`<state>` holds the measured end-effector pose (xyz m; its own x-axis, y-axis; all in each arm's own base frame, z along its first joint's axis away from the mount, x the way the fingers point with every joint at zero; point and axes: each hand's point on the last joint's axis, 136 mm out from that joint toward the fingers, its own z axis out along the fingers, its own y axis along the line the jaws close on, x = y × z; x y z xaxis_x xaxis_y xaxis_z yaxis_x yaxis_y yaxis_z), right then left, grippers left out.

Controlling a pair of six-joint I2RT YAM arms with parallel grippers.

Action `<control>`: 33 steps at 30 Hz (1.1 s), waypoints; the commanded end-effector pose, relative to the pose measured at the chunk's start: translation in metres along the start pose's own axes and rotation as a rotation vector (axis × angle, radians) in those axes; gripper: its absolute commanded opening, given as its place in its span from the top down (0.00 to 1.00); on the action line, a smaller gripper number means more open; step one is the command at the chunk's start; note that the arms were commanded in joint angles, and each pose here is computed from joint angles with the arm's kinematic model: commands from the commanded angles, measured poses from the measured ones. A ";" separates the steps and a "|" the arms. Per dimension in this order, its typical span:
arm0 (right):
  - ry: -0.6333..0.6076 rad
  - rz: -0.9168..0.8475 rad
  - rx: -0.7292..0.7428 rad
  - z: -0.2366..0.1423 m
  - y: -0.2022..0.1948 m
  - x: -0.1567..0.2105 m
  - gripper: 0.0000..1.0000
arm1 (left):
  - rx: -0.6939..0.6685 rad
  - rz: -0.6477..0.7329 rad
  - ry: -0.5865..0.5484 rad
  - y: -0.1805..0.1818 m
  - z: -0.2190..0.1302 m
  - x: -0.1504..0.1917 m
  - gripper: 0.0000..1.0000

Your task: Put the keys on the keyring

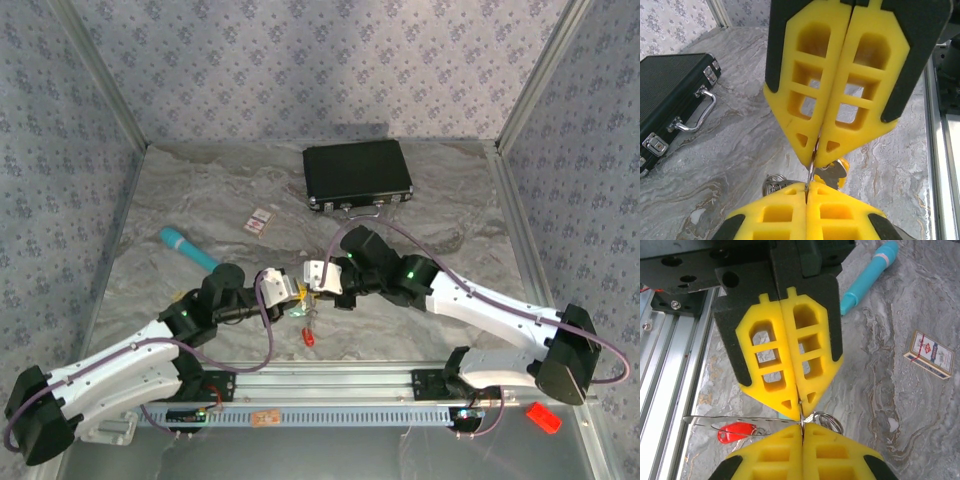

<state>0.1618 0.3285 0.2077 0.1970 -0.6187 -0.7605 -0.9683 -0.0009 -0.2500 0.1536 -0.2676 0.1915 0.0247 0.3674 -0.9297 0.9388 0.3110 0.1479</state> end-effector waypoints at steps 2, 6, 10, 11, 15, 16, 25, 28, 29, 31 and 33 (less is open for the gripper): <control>-0.129 0.064 0.007 -0.012 -0.001 -0.011 0.69 | 0.014 0.016 -0.089 -0.004 -0.003 -0.014 1.00; -0.156 0.132 0.021 -0.010 -0.006 0.001 0.63 | 0.024 0.012 -0.126 -0.007 -0.004 -0.016 1.00; -0.158 0.151 0.007 -0.004 -0.003 0.006 0.64 | 0.023 0.014 -0.143 -0.008 -0.006 -0.016 1.00; -0.160 0.151 0.007 -0.003 -0.003 0.006 0.64 | 0.023 0.016 -0.147 -0.009 -0.006 -0.016 1.00; -0.175 0.154 -0.008 -0.001 -0.003 0.004 0.67 | 0.027 0.017 -0.150 -0.009 -0.006 -0.017 1.00; -0.177 0.154 -0.016 0.000 -0.002 0.004 0.68 | 0.027 0.016 -0.150 -0.010 -0.006 -0.016 1.00; -0.126 0.167 -0.023 -0.004 0.001 0.017 0.70 | 0.021 0.022 -0.147 -0.009 -0.006 -0.016 1.00; -0.124 0.167 -0.026 -0.006 0.003 0.017 0.70 | 0.021 0.023 -0.146 -0.009 -0.006 -0.015 1.00; -0.124 0.166 -0.028 -0.006 0.003 0.017 0.70 | 0.022 0.024 -0.146 -0.009 -0.006 -0.016 1.00; -0.119 0.167 -0.030 -0.005 0.003 0.018 0.71 | 0.021 0.025 -0.148 -0.008 -0.007 -0.017 1.00; -0.117 0.168 -0.031 -0.004 0.002 0.018 0.73 | 0.022 0.026 -0.148 -0.009 -0.007 -0.017 1.00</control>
<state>0.1672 0.3171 0.1960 0.0552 -0.5125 -0.8569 -0.9900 0.0833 -0.1136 0.1464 -0.2673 0.1913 0.0551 0.2934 -0.9544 0.9431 0.2987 0.1463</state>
